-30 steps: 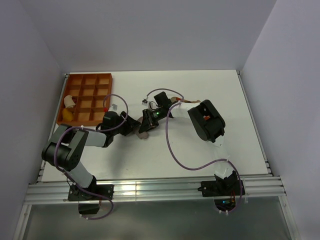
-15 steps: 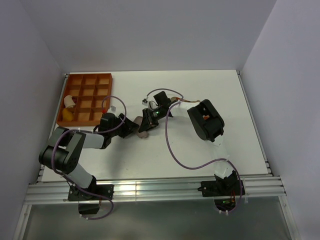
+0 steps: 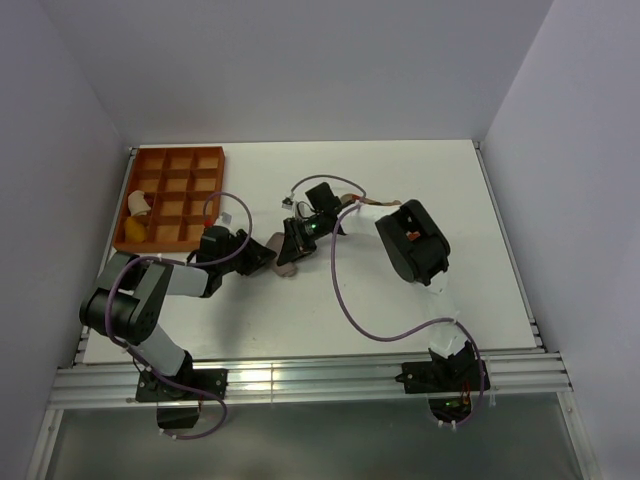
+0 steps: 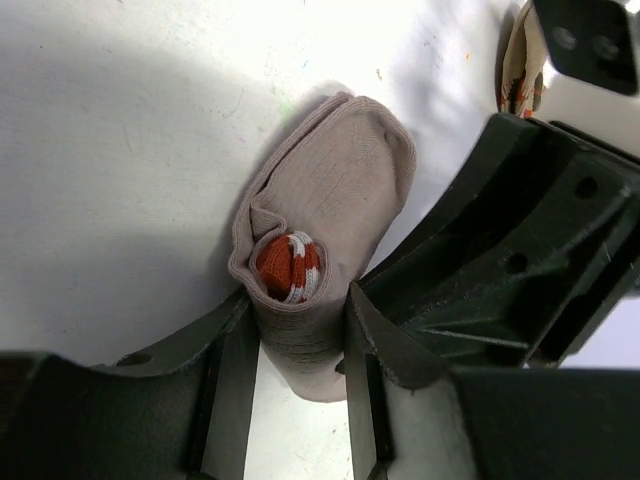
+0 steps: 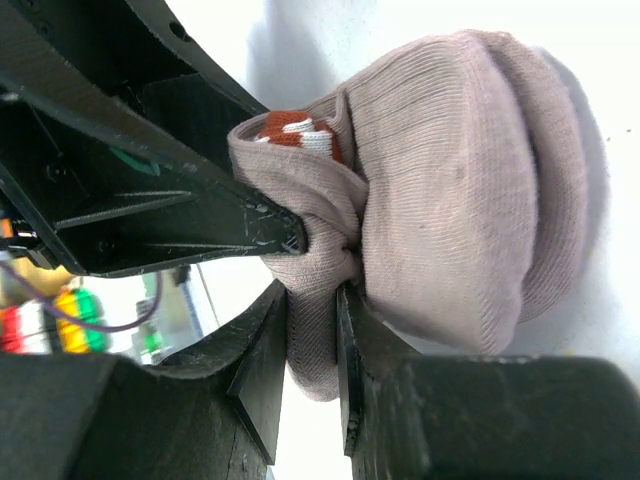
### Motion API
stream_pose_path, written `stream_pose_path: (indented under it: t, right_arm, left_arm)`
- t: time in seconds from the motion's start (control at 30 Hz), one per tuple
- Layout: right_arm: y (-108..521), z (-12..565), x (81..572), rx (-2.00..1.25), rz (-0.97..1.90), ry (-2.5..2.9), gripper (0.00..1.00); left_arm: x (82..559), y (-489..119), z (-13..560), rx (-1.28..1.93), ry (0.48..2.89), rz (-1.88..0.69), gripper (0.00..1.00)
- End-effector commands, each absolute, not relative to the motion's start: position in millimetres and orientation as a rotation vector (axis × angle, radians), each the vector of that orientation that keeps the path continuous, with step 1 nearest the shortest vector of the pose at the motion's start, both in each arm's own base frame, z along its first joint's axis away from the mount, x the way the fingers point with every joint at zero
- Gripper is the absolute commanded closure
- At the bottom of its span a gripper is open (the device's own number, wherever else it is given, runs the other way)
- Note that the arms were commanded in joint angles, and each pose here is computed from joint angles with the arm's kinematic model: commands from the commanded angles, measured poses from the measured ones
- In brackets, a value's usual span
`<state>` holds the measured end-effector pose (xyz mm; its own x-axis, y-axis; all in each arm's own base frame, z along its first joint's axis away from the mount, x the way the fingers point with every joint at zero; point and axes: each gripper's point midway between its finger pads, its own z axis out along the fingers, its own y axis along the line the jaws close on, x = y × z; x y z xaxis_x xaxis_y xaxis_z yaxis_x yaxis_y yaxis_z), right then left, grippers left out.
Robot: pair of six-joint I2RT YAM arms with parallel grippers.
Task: Roll the socks
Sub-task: Roll the sock at the center of the board.
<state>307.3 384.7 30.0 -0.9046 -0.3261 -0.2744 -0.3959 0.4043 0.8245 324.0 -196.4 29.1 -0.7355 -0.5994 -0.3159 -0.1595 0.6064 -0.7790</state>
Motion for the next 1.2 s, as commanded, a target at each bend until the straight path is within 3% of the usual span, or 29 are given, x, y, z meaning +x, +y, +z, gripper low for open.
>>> stream_pose_path:
  t: [0.0,0.2,0.33,0.47,1.17]
  right_arm:
    - [380.6,35.9,338.4,-0.731,1.244,2.425,0.84]
    - [368.4,87.9,342.5,-0.797,1.021,2.150,0.57]
    - [365.8,121.7,331.5,-0.881,0.846,1.938,0.45]
    - [363.2,117.7,318.2,-0.931,0.684,1.854,0.37]
    - [399.3,39.2,264.5,-1.241,0.217,1.735,0.44]
  left_arm:
    - [279.8,-188.6,-12.8,-0.648,2.483,-0.953,0.96]
    - [275.7,-186.3,-22.1,-0.715,2.526,-0.966,1.00]
    - [272.9,-186.7,-23.8,-0.741,2.552,-0.977,1.00]
    - [274.0,-183.1,-19.0,-0.754,2.557,-0.946,1.00]
    - [283.9,-175.1,-11.4,-0.827,2.618,-0.847,1.00]
